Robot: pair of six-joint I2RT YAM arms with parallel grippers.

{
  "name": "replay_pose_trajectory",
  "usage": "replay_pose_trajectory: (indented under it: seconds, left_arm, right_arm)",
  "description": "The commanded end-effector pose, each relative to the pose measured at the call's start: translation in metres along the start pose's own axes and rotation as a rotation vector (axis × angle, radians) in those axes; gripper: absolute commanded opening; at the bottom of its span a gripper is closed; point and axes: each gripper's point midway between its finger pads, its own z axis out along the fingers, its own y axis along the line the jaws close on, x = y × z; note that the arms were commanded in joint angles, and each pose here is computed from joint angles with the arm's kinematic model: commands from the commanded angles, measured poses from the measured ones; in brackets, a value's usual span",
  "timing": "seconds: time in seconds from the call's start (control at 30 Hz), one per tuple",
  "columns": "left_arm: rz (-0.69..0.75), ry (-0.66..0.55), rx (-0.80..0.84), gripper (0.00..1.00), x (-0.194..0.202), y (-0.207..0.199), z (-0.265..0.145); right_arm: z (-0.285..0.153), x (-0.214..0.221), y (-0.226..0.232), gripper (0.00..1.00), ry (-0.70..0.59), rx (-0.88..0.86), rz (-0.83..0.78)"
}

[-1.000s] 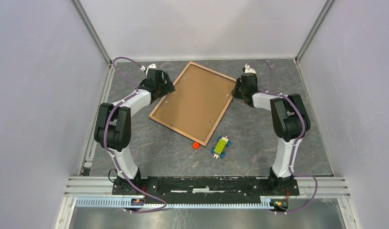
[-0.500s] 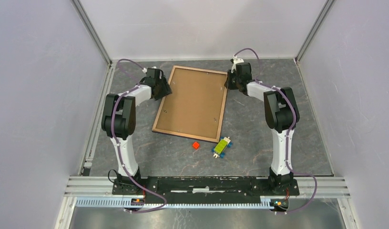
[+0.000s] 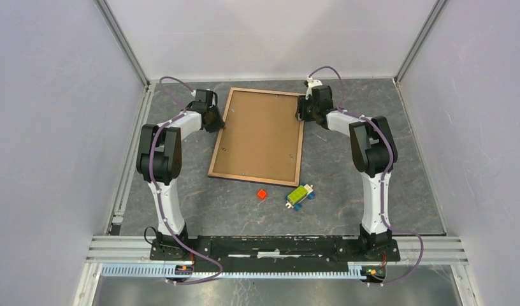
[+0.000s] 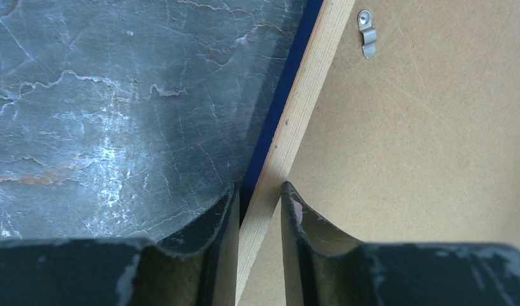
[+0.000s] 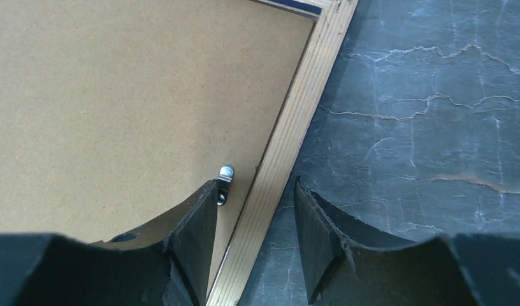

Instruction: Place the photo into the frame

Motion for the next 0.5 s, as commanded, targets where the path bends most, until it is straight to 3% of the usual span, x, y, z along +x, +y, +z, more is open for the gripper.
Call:
replay_pose_trajectory:
  seconds: [0.0,0.17,0.47]
  left_arm:
    - [0.014,-0.003,0.042,0.24,-0.003,-0.014,-0.004]
    - [0.003,-0.003,0.045,0.16,-0.001,-0.014,-0.004]
    - [-0.004,-0.003,0.046,0.09,-0.001,-0.014,-0.003]
  right_arm:
    - [-0.015,-0.019,0.006,0.54,-0.043,0.062,0.005]
    - [-0.012,-0.002,0.006,0.56,-0.006,0.149,0.032]
    - [-0.016,0.012,-0.001,0.51,0.072,0.320,0.030]
